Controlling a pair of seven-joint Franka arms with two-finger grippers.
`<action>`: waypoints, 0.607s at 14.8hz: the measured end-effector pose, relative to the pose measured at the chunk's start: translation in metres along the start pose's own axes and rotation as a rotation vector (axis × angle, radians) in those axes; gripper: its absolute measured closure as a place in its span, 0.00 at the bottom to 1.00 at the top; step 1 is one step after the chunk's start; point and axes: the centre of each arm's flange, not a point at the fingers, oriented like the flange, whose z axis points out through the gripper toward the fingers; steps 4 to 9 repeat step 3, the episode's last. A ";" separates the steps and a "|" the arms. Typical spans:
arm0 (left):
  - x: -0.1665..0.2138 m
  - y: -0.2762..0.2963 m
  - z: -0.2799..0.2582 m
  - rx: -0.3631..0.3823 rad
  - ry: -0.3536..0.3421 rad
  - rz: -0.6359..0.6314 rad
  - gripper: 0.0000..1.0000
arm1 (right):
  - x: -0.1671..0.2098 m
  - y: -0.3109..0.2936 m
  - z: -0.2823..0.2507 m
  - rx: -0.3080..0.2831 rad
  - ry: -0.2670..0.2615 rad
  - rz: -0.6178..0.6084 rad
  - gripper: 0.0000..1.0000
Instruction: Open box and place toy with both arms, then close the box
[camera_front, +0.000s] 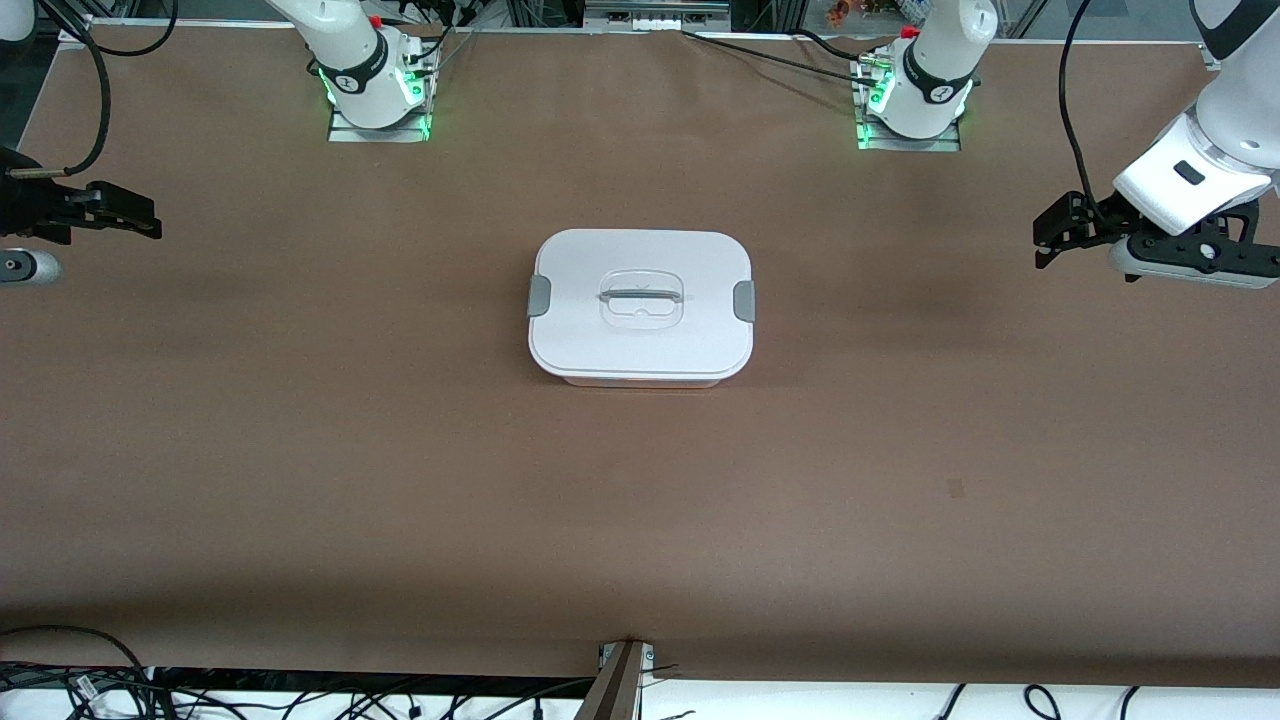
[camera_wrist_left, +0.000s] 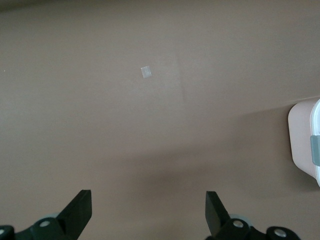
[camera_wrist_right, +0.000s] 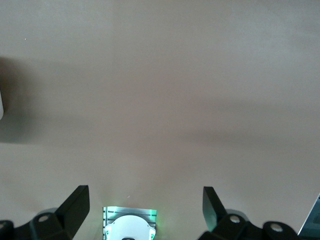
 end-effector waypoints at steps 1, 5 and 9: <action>0.000 0.000 0.001 0.000 -0.001 -0.001 0.00 | 0.000 0.000 0.000 0.000 0.000 0.000 0.00; 0.001 0.000 0.002 0.000 -0.004 -0.001 0.00 | 0.000 0.000 0.000 0.000 0.000 0.000 0.00; 0.001 0.000 0.002 0.000 -0.004 -0.001 0.00 | 0.000 0.000 0.000 0.000 0.000 0.000 0.00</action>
